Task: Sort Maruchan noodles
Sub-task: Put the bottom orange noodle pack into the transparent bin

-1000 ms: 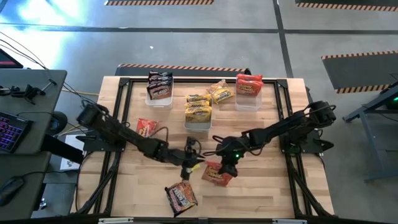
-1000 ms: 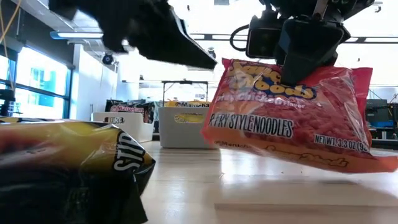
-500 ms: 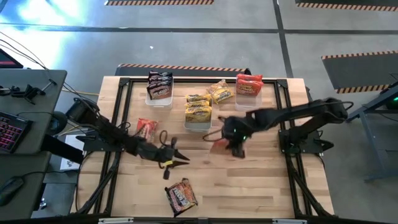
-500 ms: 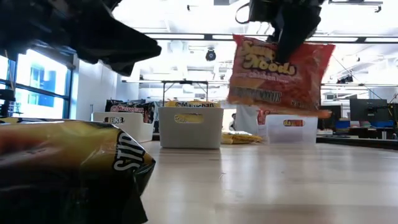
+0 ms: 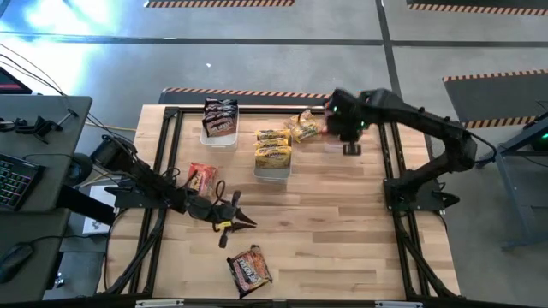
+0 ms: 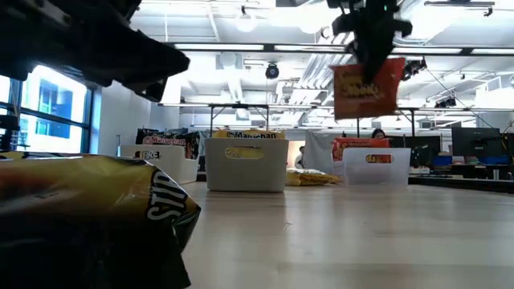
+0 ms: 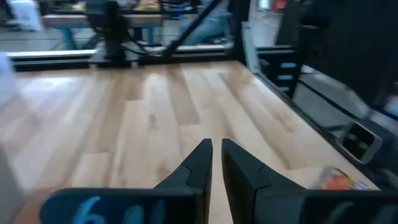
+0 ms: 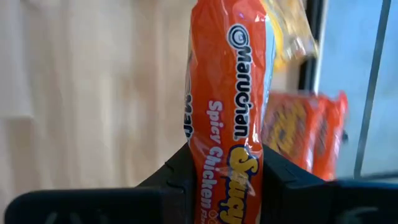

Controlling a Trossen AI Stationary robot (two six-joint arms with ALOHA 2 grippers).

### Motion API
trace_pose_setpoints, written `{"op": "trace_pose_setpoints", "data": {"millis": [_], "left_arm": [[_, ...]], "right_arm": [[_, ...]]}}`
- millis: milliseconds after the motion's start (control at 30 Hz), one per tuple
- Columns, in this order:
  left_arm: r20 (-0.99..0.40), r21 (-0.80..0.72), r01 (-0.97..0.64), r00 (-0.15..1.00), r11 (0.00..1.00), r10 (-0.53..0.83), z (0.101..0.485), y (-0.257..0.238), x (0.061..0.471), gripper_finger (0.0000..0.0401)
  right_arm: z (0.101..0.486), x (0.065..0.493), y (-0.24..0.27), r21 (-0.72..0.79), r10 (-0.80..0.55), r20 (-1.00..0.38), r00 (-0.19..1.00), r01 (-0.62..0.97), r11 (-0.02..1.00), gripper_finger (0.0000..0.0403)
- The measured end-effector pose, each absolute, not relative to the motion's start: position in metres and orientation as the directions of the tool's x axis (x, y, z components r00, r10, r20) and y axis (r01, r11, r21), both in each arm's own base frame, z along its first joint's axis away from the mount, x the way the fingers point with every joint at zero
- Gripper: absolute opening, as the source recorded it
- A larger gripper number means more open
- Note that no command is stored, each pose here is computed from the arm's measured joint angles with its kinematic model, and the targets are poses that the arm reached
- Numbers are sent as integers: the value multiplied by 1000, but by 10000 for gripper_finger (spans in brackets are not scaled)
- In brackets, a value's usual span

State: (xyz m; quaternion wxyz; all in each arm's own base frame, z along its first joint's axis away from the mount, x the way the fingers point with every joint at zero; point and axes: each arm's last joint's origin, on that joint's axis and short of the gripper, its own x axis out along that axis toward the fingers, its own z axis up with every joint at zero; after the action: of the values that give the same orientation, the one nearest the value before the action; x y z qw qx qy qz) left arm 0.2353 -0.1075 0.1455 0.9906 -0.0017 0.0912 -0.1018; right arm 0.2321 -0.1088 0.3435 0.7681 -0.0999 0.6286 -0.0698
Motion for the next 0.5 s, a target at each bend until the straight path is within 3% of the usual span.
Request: {"op": "trace_pose_setpoints", "data": {"millis": [300, 500], "left_arm": [[-112, -80, 347, 928, 934, -355, 144, -81, 234, 1], [-71, -101, 314, 944, 944, -322, 139, -58, 227, 1]], "right_arm": [[319, 194, -184, -230, -234, -961, 147, 40, 972, 85], [300, 195, -216, -213, -219, -964, 152, 58, 975, 85]]}}
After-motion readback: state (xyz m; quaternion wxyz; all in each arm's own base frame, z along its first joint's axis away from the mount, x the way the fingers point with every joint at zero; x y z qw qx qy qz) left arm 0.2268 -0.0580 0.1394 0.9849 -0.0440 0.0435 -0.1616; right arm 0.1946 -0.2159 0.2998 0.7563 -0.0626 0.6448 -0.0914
